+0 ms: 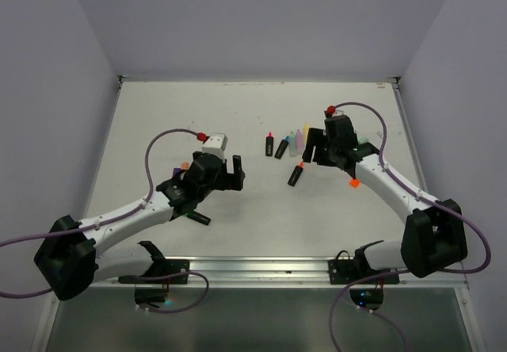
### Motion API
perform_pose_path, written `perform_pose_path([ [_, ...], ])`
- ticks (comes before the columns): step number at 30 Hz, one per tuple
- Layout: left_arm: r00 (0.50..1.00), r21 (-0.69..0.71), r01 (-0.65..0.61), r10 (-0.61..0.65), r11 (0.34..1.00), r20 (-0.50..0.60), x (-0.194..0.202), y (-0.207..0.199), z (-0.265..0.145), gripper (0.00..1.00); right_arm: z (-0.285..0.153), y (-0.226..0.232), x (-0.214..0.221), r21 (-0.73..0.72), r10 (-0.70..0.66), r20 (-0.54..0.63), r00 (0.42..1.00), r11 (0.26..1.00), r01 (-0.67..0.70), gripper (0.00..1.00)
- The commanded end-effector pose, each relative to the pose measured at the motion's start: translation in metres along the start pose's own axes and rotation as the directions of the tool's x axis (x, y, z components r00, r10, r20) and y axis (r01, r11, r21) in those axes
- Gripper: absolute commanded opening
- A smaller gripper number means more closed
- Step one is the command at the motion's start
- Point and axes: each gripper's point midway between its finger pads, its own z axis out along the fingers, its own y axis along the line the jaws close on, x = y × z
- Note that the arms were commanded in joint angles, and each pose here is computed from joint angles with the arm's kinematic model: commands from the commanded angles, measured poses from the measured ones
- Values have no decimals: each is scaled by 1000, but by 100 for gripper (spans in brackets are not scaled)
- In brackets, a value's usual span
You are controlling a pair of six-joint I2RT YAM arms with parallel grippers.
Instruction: Open the pen caps
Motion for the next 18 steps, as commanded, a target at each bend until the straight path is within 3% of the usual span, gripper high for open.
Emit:
perform_pose_path([
  [1,982,-138,111,-130,984,-140,56,39,-29,96,-3,29,-10,-95,-48,28,998,994,50,69],
  [3,945,-198,291,-314,936,-94,61,47,-43,91,-1,35,-9,-116,-53,27,998,992,56,69],
  [6,872,-337,439,-486,833,-65,85,67,-59,92,0,40,-7,-128,-61,26,998,990,64,69],
  [9,856,-466,438,-515,769,-47,93,77,-69,100,-1,50,-4,-168,-61,21,998,984,64,68],
  [13,849,-655,356,-524,666,-71,105,94,-82,100,-1,53,-1,-178,-73,18,997,981,75,68],
  [14,834,-685,367,-548,629,-57,108,95,-83,100,-1,51,0,-172,-74,18,997,982,76,68],
  [18,802,-722,371,-593,584,-68,119,93,-85,100,-3,48,3,-165,-79,19,997,983,81,68],
])
